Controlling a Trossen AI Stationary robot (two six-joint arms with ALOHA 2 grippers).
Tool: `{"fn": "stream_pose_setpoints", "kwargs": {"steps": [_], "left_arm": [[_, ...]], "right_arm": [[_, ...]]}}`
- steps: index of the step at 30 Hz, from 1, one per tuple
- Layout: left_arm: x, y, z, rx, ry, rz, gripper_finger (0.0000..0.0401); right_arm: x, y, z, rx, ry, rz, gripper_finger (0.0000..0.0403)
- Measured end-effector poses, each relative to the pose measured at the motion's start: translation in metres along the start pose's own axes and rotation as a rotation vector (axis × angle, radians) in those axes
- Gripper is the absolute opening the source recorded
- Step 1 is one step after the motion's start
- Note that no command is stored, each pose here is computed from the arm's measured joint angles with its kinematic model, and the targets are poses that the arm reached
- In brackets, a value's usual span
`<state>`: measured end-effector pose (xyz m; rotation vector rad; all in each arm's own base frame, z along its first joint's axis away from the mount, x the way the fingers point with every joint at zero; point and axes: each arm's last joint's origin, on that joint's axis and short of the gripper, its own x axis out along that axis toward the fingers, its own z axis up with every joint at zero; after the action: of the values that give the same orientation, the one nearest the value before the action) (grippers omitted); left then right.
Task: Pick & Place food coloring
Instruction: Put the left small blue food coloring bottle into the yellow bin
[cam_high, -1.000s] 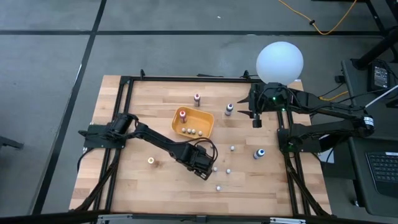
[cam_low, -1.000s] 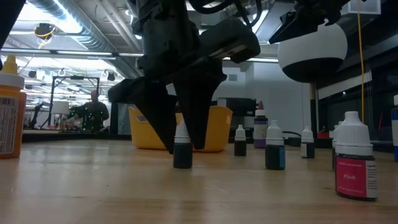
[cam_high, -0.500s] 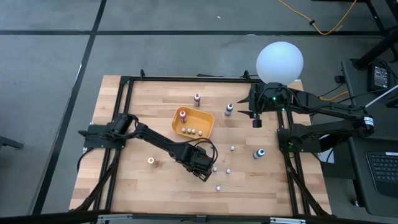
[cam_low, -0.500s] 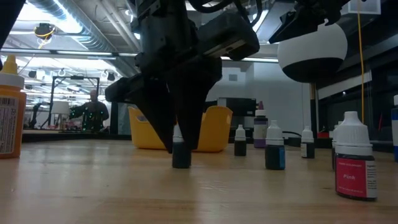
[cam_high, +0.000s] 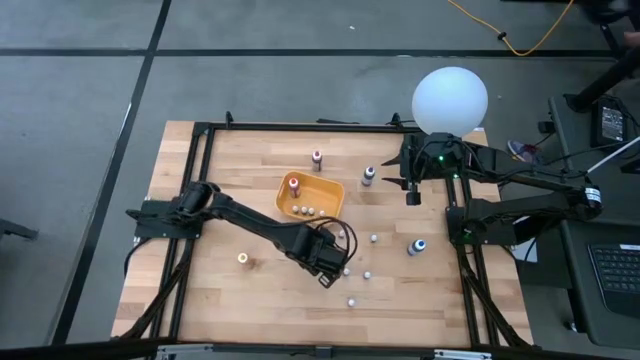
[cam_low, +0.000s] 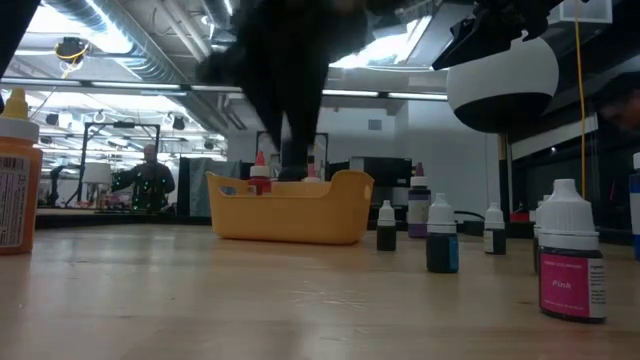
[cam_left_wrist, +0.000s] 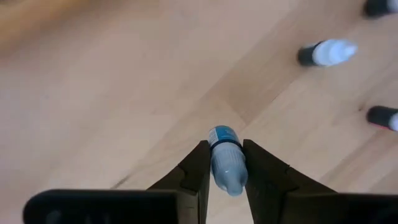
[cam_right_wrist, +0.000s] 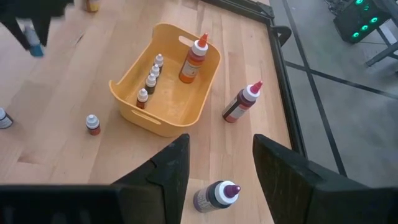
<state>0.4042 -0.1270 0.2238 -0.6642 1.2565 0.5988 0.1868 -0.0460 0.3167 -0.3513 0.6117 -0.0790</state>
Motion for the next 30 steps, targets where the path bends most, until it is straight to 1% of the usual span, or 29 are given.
{"fn": "stream_pose_setpoints", "kwargs": {"steps": [3, 6, 8, 10, 15, 20, 23, 25, 30], "left_arm": [[-0.029, 0.005, 0.007, 0.027, -0.044, 0.056, 0.0070], [-0.051, 0.013, 0.015, 0.034, -0.084, 0.101, 0.0070], [-0.065, 0.017, 0.020, 0.040, -0.115, 0.091, 0.0073], [-0.072, 0.023, 0.027, 0.043, -0.127, 0.089, 0.0073], [-0.071, 0.037, 0.048, 0.049, -0.123, 0.105, 0.0071], [-0.067, 0.054, 0.080, -0.002, -0.117, 0.082, 0.0075], [-0.064, 0.064, 0.099, -0.045, -0.136, 0.048, 0.0073], [-0.059, 0.070, 0.111, -0.075, -0.148, 0.020, 0.0072], [-0.044, 0.082, 0.126, -0.120, -0.117, 0.000, 0.0075]], "right_arm": [[0.000, 0.000, 0.000, 0.003, 0.000, 0.000, 0.0177], [0.000, 0.000, 0.000, 0.002, 0.001, 0.001, 0.0177], [0.001, 0.000, 0.000, 0.005, 0.005, 0.002, 0.0177], [0.003, 0.000, -0.001, 0.015, 0.013, 0.005, 0.0177], [0.011, -0.001, -0.003, 0.028, 0.043, 0.010, 0.0177], [0.020, -0.004, -0.006, 0.039, 0.081, 0.014, 0.0177], [0.022, -0.007, -0.004, 0.041, 0.051, 0.018, 0.0177], [0.021, -0.011, -0.002, 0.043, 0.006, 0.005, 0.0177], [0.014, -0.021, 0.003, 0.035, -0.084, -0.036, 0.0177]]}}
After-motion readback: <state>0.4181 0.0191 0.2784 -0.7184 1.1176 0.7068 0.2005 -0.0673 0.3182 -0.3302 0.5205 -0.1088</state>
